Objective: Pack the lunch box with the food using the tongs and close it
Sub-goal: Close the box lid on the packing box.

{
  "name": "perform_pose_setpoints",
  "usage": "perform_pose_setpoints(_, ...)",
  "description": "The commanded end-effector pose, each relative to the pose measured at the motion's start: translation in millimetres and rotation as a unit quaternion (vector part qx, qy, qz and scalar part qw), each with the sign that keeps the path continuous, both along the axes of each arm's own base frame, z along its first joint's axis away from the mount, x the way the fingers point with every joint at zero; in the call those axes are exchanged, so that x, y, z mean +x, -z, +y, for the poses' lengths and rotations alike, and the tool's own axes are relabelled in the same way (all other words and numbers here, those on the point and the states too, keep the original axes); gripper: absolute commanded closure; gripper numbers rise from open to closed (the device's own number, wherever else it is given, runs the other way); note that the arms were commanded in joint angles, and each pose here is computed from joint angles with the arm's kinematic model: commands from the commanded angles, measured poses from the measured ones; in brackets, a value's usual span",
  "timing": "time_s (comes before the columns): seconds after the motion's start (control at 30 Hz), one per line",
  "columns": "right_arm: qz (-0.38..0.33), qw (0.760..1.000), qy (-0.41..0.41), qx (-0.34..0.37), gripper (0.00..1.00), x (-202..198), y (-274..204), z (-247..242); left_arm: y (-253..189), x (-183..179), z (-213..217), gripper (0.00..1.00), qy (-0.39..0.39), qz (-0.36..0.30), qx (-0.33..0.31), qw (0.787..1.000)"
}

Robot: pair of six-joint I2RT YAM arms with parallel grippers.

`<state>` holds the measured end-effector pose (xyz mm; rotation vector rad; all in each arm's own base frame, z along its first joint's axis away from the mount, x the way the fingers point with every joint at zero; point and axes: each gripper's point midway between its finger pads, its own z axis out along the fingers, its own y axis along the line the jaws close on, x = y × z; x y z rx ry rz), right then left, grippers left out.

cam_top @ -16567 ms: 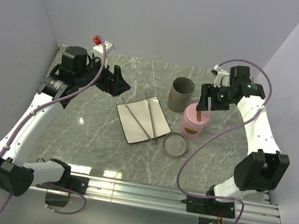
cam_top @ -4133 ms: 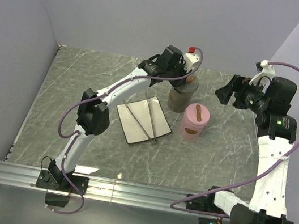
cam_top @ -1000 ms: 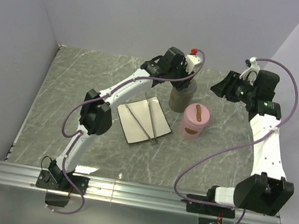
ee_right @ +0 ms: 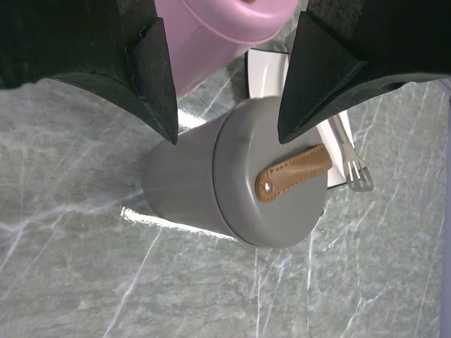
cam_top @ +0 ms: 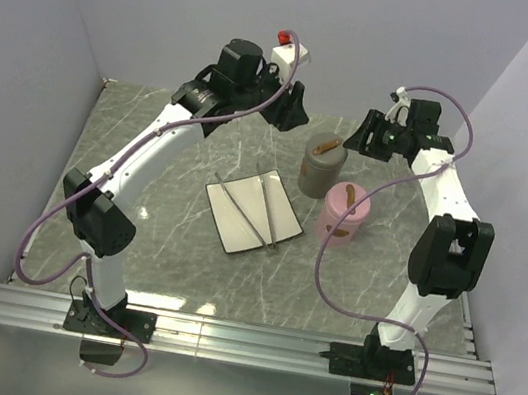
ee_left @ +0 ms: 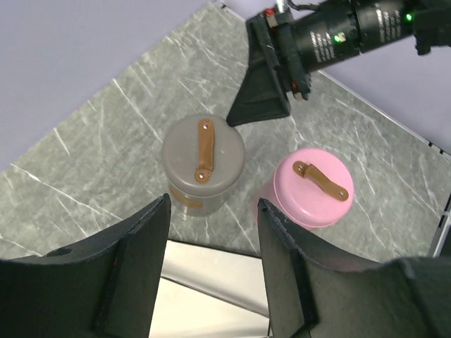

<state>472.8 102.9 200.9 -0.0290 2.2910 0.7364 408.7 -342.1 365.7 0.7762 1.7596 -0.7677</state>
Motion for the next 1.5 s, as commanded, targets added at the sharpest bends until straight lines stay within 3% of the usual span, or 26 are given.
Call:
perform_pose_setpoints(0.0,-0.031,0.999,-0.015,0.001,0.34,12,-18,8,-14,-12,5,0.42,0.011,-0.001,-0.019,1.0)
perform_pose_setpoints(0.7,0.032,0.999,-0.003,-0.018,0.41,21,37,3,-7,-14,6,0.42,0.014,0.007,-0.017,1.0)
perform_pose_setpoints(0.87,0.027,1.0,-0.005,-0.005,0.5,19,32,1,-4,-14,6,0.42,0.013,0.009,-0.014,1.0)
perform_pose_setpoints(1.1,-0.004,1.0,-0.02,0.009,0.52,13,5,6,-4,-16,9,0.42,0.02,0.018,-0.022,0.999)
perform_pose_setpoints(1.47,-0.012,0.997,0.007,-0.079,0.52,14,7,-22,-7,-17,14,0.41,0.015,0.02,-0.027,0.999)
